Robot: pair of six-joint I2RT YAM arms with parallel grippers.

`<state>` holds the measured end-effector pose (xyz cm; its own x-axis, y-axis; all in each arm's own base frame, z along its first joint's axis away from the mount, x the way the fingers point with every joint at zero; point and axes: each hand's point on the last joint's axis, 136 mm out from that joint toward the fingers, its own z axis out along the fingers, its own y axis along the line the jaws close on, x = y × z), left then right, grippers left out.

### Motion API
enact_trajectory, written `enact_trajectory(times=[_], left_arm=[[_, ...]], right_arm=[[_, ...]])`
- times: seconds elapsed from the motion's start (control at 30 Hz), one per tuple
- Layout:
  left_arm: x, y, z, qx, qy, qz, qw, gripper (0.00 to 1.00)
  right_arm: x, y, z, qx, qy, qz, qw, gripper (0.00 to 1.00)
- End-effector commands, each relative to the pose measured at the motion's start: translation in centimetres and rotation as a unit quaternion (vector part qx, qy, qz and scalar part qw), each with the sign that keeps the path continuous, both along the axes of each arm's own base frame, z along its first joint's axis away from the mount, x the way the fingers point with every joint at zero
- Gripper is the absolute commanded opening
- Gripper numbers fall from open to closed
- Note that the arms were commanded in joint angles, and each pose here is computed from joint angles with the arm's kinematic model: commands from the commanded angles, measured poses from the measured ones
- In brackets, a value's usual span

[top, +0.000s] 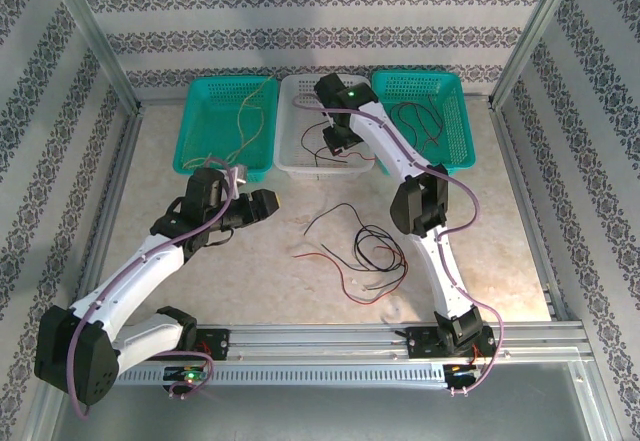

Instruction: Untangle the cables

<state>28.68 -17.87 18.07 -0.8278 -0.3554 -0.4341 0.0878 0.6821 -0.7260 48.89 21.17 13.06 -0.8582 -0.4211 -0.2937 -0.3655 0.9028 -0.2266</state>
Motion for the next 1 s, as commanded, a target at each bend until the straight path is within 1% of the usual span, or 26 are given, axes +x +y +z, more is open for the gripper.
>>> enact_trajectory(times=[0.0,0.3,0.5,0.57,0.6,0.67,0.8,0.87,0.93,0.97], left_arm=[[-0.1,0.0,-0.3,-0.009,0.008,0.001,1.0,0.63],[0.5,-0.2,0.0,-0.01,0.001,-0.002,1.0,0.63],[0.7,-0.5,-0.9,-0.013,0.012,-0.004,1.0,0.62],[0.8,-0.5,-1.1,-0.013,0.012,-0.005,1.0,0.62],[0.8,-0.5,-1.1,-0.013,0.011,-0.005,1.0,0.62],[0.8,-0.5,-1.2,-0.01,0.009,-0.005,1.0,0.62],[1.0,-0.5,-1.2,-0.004,0.005,-0.007,1.0,0.62],[1.1,-0.5,-1.2,-0.002,0.003,-0.008,1.0,0.62],[1.2,-0.5,-1.3,-0.001,0.003,-0.009,1.0,0.62],[1.3,-0.6,-1.3,0.001,0.002,-0.011,1.0,0.62]], right_arm=[[0.1,-1.5,-1.7,-0.058,0.01,0.003,0.998,0.57],[0.8,-2.0,-4.1,-0.107,0.011,0.005,0.994,0.55],[1.9,-2.7,-4.8,-0.158,-0.012,0.01,0.987,0.49],[2.3,-2.7,-5.0,-0.168,-0.021,0.011,0.986,0.45],[2.5,-2.6,-5.0,-0.17,-0.026,0.012,0.985,0.43],[3.0,-2.5,-4.8,-0.177,-0.04,0.014,0.983,0.35],[4.0,-2.1,-4.0,-0.177,-0.066,0.009,0.982,0.16],[4.5,-1.8,-3.2,-0.166,-0.081,0.004,0.983,0.07],[4.9,-1.4,-2.1,-0.148,-0.098,-0.003,0.984,0.01],[5.1,-1.1,-1.2,-0.135,-0.109,-0.006,0.985,0.0]])
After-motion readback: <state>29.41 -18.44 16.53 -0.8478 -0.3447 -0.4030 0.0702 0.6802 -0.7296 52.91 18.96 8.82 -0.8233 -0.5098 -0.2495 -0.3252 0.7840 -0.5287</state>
